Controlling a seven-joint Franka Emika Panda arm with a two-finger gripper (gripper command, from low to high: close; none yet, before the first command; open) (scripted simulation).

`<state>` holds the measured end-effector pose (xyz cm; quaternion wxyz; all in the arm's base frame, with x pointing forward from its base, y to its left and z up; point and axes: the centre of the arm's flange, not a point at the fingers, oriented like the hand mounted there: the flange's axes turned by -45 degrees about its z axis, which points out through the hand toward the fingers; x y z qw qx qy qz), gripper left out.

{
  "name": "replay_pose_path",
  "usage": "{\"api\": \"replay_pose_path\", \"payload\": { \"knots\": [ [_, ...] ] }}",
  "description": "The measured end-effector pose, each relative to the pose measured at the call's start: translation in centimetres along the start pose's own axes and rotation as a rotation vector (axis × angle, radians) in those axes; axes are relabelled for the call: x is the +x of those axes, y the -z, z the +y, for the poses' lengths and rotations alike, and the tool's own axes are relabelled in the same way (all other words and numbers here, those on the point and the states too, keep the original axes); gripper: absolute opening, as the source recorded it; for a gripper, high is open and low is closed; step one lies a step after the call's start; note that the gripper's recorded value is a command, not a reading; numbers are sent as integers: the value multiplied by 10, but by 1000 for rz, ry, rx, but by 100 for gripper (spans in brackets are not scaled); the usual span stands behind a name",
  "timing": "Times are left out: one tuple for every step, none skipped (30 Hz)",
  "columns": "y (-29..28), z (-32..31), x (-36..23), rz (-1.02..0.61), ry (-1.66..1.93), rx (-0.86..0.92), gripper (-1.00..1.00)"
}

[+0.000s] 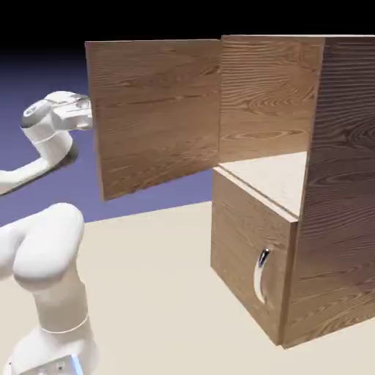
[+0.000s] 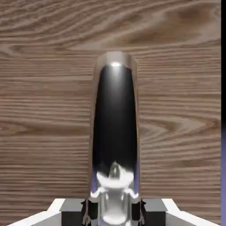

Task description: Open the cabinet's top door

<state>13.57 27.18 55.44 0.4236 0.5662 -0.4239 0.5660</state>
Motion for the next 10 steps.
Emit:
{"api": "replay_pose_path", "payload": {
  "knots": [
    [8, -4, 0, 0, 0, -26, -100],
    [16, -8, 0, 0, 0, -52, -100],
    [24, -12, 0, 0, 0, -77, -100],
    [32, -16, 0, 0, 0, -101, -100],
    [39, -21, 0, 0, 0, -126, -100],
    [47, -25, 0, 0, 0, -149, -100],
    [54, -30, 0, -1, 0, -173, -100],
    [60, -35, 0, 0, 0, -197, -100],
    [67, -40, 0, 0, 1, -220, -100],
    [70, -42, 0, 0, 0, -231, 100]
  ]
}}
